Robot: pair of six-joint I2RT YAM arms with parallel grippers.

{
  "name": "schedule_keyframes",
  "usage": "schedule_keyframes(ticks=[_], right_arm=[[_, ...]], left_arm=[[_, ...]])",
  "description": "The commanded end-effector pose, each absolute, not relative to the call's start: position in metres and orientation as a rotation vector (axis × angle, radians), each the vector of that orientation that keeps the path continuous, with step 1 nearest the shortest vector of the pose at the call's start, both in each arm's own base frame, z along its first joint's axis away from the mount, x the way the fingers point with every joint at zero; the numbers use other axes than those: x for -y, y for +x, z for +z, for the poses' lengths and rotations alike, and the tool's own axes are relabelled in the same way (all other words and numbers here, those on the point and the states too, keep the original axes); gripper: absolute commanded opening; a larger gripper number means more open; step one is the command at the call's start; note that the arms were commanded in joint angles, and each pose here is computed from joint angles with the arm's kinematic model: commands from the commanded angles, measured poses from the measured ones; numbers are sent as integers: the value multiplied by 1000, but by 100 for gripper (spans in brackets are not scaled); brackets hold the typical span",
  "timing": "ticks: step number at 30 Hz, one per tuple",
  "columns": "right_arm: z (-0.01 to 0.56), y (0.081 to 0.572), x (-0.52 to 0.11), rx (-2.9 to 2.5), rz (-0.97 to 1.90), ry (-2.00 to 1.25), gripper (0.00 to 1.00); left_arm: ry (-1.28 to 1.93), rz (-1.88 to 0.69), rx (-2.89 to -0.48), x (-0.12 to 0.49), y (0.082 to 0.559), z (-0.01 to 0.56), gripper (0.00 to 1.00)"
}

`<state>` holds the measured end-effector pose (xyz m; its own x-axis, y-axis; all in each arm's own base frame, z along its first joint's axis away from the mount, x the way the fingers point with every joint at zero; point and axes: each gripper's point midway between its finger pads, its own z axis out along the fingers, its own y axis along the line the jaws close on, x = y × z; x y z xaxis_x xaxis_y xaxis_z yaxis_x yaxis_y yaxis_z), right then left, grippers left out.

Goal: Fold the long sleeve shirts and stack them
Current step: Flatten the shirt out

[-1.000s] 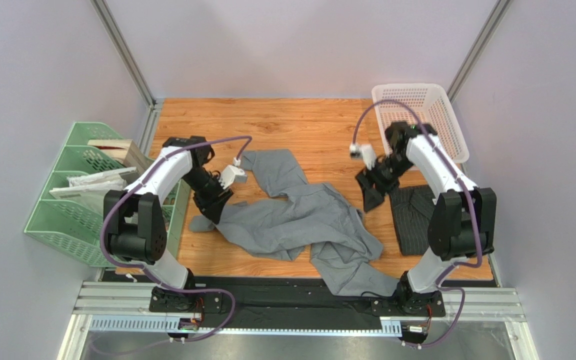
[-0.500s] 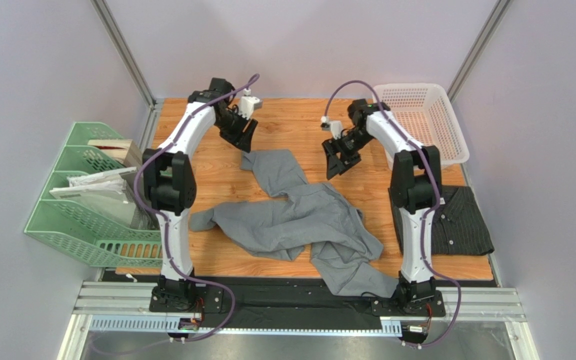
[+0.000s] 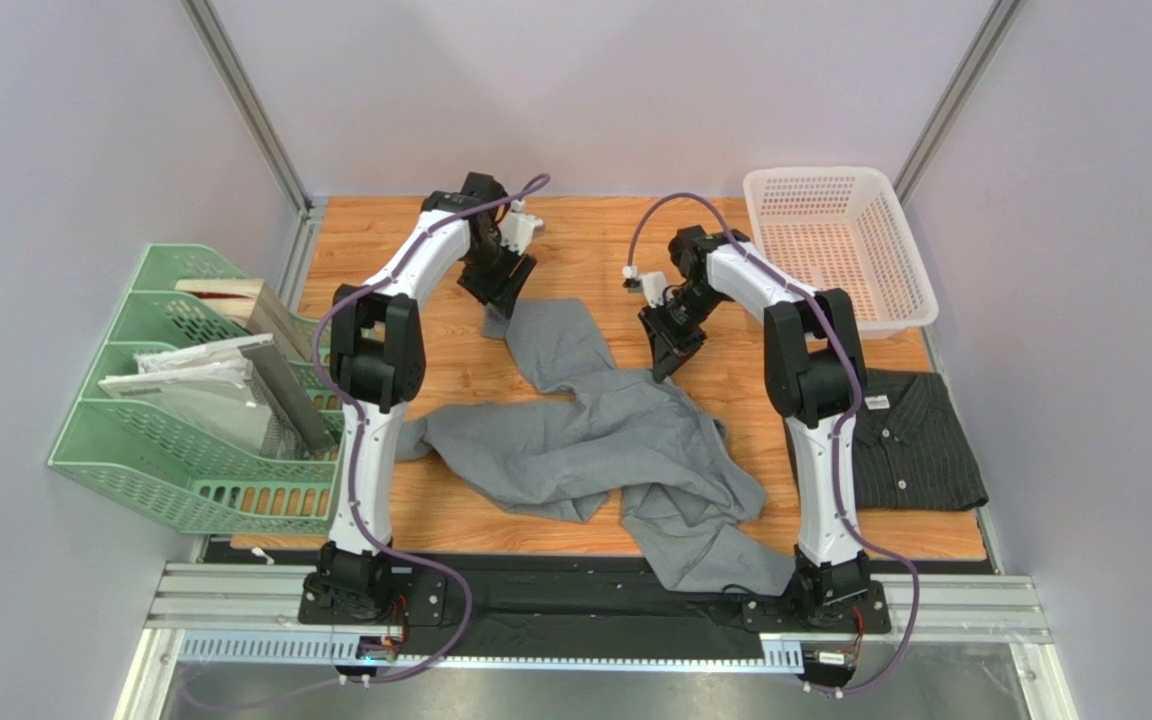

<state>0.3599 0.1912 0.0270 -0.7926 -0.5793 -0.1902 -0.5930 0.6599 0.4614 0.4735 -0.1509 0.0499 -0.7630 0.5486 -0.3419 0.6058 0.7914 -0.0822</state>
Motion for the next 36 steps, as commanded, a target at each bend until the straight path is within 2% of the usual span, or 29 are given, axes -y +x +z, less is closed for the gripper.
schedule_keyframes(ticks=[1,2,4,5,6,7,12,16,17,20,21,25,30,36], right_arm=[[28,371,-189,-2811,726,-1004,9],[36,371,-188,-2798,724,-1006,3],[47,366,-187,-2791,734,-1007,0],[50,362,-186,-2793,747,-1004,0],[62,360,-186,-2771,752,-1004,0],[68,359,-185,-2764,761,-997,0],[96,351,-173,-2726,814,-972,0],[97,333,-164,-2751,887,-1002,0],[95,328,-165,-2760,922,-1000,0],[84,318,-171,-2810,1003,-978,0],[83,315,-172,-2824,1019,-970,0],[83,307,-171,-2839,1049,-977,0],[79,282,-165,-2887,1091,-1030,0],[60,266,-159,-2951,1088,-1067,0]], left_arm=[[843,-255,-2678,151,485,51,62],[848,-261,-2685,152,484,49,57],[866,-290,-2696,155,483,42,45],[870,-289,-2709,154,482,41,22],[878,-286,-2695,155,487,42,9],[878,-299,-2677,157,491,48,1],[874,-494,-2405,175,510,137,0],[918,-492,-2287,179,503,160,0],[934,-491,-2324,181,495,153,9],[937,-488,-2401,187,496,135,68],[915,-497,-2453,188,497,116,84],[885,-424,-2516,184,507,90,84],[910,-325,-2554,177,512,68,77],[1059,-200,-2610,184,497,38,75]])
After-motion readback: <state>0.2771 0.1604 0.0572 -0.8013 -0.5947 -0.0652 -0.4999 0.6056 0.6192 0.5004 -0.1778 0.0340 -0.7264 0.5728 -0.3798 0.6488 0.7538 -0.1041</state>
